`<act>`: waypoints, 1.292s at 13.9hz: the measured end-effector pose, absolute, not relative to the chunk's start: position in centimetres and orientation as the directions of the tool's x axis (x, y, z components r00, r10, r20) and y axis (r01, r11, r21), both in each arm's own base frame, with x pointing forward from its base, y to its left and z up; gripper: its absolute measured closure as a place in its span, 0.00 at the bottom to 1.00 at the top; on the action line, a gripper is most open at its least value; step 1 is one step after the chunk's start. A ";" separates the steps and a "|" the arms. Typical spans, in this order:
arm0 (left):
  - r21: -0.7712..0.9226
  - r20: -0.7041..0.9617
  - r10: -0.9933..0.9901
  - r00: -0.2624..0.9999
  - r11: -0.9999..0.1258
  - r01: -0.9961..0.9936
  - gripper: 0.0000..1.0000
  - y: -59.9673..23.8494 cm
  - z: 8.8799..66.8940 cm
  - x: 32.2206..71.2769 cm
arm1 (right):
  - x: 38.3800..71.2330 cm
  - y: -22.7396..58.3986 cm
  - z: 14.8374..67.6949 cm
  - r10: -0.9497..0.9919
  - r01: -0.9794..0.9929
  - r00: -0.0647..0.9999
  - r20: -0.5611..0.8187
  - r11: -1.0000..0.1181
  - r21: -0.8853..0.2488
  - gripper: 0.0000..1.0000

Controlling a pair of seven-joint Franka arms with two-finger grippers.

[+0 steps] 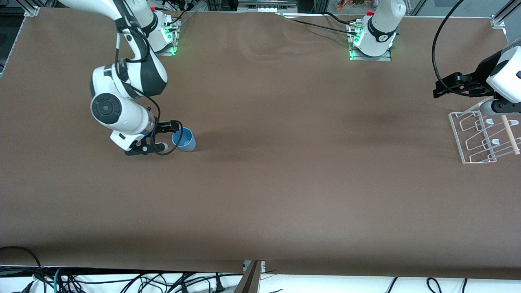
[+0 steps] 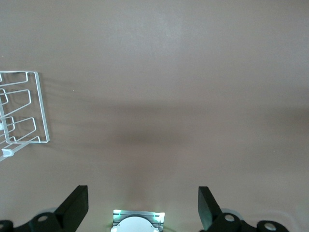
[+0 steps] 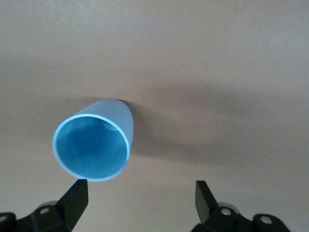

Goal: Transfer cup to left arm and place on rack
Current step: 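Move the right gripper down over the light blue cup, then close the right gripper on the cup while the left gripper lifts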

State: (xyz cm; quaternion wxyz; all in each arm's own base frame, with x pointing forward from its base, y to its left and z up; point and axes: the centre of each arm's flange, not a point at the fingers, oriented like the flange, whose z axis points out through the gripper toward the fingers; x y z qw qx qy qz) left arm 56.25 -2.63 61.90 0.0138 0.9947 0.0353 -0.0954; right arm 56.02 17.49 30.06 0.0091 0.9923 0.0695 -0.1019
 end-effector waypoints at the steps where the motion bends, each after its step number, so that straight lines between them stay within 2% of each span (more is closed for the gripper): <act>1: 0.021 -0.193 0.062 0.979 -0.997 0.068 0.00 -2.9 61.8 56.3 | 55.5 17.5 29.0 0.132 0.137 0.969 -0.210 -0.991 0.007 0.02; 5: 0.023 -0.199 0.034 0.980 -0.999 0.040 0.00 -4.5 61.5 56.4 | 54.6 17.4 26.7 0.130 0.134 0.971 -0.202 -0.991 0.009 0.02; 8: 0.024 -0.200 0.030 0.979 -0.999 0.035 0.00 -4.7 61.4 56.4 | 54.9 17.8 24.8 0.124 0.127 0.977 -0.175 -0.992 0.009 0.05; 10: 0.027 -0.201 0.018 0.979 -0.999 0.023 0.00 -5.3 61.4 56.3 | 54.8 18.6 23.1 0.116 0.120 0.979 -0.169 -0.993 0.014 0.10; 12: 0.059 -0.205 -0.016 0.979 -0.998 -0.004 0.00 -5.9 61.2 56.3 | 54.6 19.3 22.5 0.110 0.115 0.979 -0.170 -0.993 0.018 0.20; 15: 0.106 -0.211 -0.157 0.965 -0.985 -0.137 0.00 -6.1 60.3 56.7 | 54.8 19.5 22.8 0.109 0.113 0.980 -0.164 -0.993 0.017 0.23; 16: 0.124 -0.215 -0.231 0.949 -0.970 -0.208 0.00 -6.1 59.6 57.1 | 54.8 19.5 22.8 0.109 0.113 0.981 -0.163 -0.993 0.017 0.30; 18: 0.167 -0.214 -0.363 0.907 -0.928 -0.332 0.00 -6.2 58.3 57.6 | 54.9 19.6 22.9 0.103 0.107 0.981 -0.164 -0.994 0.016 0.52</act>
